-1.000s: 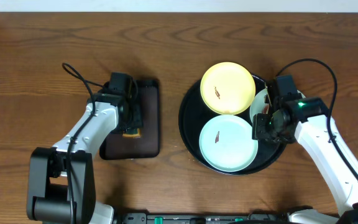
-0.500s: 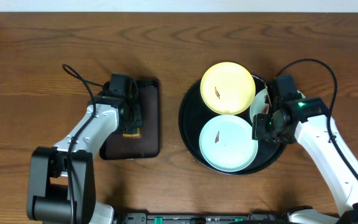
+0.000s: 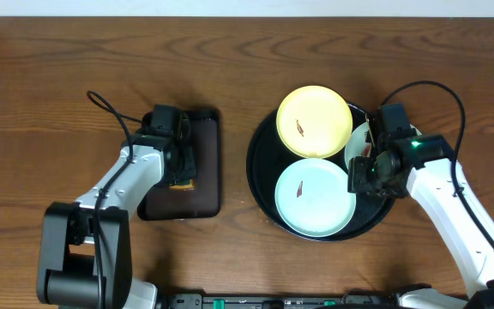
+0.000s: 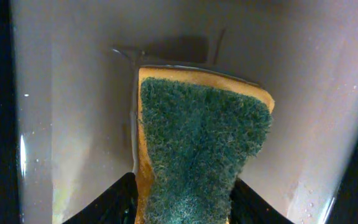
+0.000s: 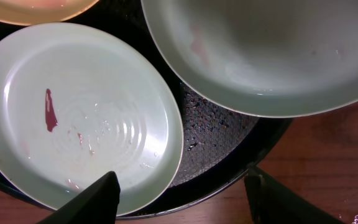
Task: Clean dirty plates on tray and stack at the side
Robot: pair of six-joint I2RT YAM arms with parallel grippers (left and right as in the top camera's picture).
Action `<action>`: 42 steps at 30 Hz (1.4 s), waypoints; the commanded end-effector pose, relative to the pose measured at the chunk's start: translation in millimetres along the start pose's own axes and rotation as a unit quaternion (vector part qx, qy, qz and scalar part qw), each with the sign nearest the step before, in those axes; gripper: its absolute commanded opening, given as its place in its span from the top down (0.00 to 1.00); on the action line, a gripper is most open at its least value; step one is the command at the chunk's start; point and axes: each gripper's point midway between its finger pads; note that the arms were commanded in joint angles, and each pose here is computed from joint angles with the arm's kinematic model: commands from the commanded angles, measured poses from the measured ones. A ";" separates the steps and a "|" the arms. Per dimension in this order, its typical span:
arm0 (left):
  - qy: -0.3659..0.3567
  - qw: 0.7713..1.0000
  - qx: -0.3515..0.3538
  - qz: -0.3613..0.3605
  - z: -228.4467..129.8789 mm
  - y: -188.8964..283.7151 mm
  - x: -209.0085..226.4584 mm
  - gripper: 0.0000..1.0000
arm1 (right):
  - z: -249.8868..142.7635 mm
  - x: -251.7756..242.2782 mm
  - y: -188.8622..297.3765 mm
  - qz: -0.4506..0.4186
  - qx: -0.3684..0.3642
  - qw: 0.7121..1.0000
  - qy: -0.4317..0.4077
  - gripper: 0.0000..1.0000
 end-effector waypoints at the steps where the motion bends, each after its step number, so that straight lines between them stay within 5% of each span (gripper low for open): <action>1: -0.004 1.000 0.009 -0.002 -5.6 -5.1 -0.3 0.54 | -1.0 0.8 1.2 -0.004 -0.004 1.000 0.004 0.36; 26: -0.017 1.000 0.004 -0.008 -5.4 -8.2 -2.1 0.56 | -5.5 -0.6 1.3 -0.006 0.006 1.000 0.004 0.35; 30: -0.017 1.000 0.004 -0.005 -5.4 -8.3 -1.0 0.60 | -7.3 -1.1 1.3 -0.007 0.009 1.000 0.004 0.35; 35: -0.017 1.000 0.001 -0.007 -4.1 -8.3 -1.6 0.92 | -13.3 -3.1 1.0 -0.011 0.021 1.000 0.004 0.34; 42: -0.014 1.000 -0.015 -0.013 2.9 -0.6 -4.0 0.92 | -26.8 -2.1 -4.7 -0.004 0.046 0.999 0.003 0.37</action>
Point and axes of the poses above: each gripper's point midway between its finger pads, its own y axis back along the fingers, its own x axis along the line the jaws close on, z = x × y, and after that the axes turned 3 degrees about y, right-handed
